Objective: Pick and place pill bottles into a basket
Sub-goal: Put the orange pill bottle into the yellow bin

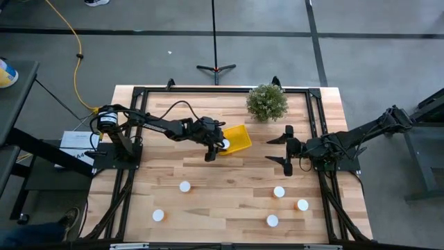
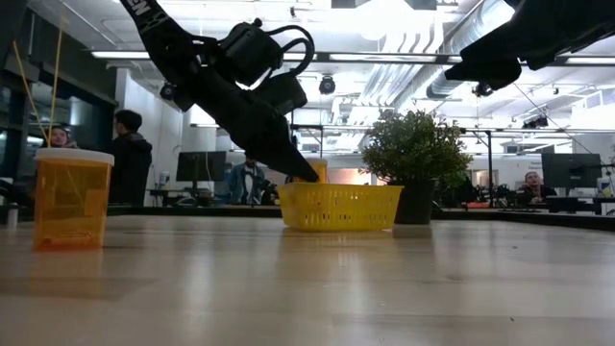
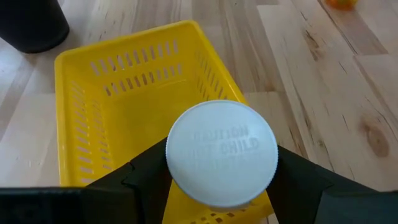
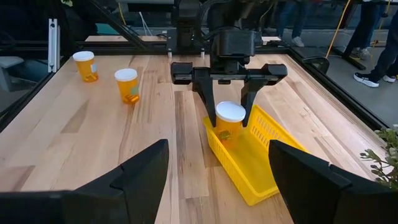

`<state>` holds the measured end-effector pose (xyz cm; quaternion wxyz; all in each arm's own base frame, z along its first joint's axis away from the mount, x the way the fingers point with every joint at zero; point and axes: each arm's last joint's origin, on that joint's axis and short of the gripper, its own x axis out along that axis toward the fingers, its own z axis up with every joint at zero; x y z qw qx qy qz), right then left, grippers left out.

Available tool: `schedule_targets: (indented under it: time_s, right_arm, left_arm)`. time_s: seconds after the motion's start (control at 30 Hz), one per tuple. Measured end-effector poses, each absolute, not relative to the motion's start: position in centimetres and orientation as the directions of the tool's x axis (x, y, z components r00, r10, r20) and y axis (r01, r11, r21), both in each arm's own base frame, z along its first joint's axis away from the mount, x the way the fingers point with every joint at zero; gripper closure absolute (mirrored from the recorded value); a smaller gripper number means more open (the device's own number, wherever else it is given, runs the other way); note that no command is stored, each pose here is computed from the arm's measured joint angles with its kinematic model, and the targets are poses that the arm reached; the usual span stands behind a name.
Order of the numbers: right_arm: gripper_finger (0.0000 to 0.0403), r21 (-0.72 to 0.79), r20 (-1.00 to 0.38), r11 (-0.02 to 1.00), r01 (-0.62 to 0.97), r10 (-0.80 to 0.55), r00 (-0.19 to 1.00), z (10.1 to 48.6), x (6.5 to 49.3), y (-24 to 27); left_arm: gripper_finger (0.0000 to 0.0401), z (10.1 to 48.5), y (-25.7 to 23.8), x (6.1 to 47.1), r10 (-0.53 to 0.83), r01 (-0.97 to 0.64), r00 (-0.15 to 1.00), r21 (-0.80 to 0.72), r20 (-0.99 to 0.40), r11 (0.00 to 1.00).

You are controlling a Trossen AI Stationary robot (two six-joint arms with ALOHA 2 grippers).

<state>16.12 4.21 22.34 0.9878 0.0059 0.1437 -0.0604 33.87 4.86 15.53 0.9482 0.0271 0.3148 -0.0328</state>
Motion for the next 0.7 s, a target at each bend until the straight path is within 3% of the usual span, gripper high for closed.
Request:
schedule_targets:
  time_s: [0.33,0.7]
  right_arm:
    - [0.0135,-0.006,-0.285,0.993,0.121,-0.118,0.951,22.34,16.12,4.21]
    - [0.0135,-0.006,-0.285,0.993,0.121,-0.118,0.951,22.34,16.12,4.21]
  left_arm:
    - [0.0131,15.46,4.86,33.81,-0.046,0.086,0.794,0.038,-0.606,0.996]
    - [0.0020,15.48,4.89,33.84,-0.035,0.093,0.796,0.065,-0.604,0.994]
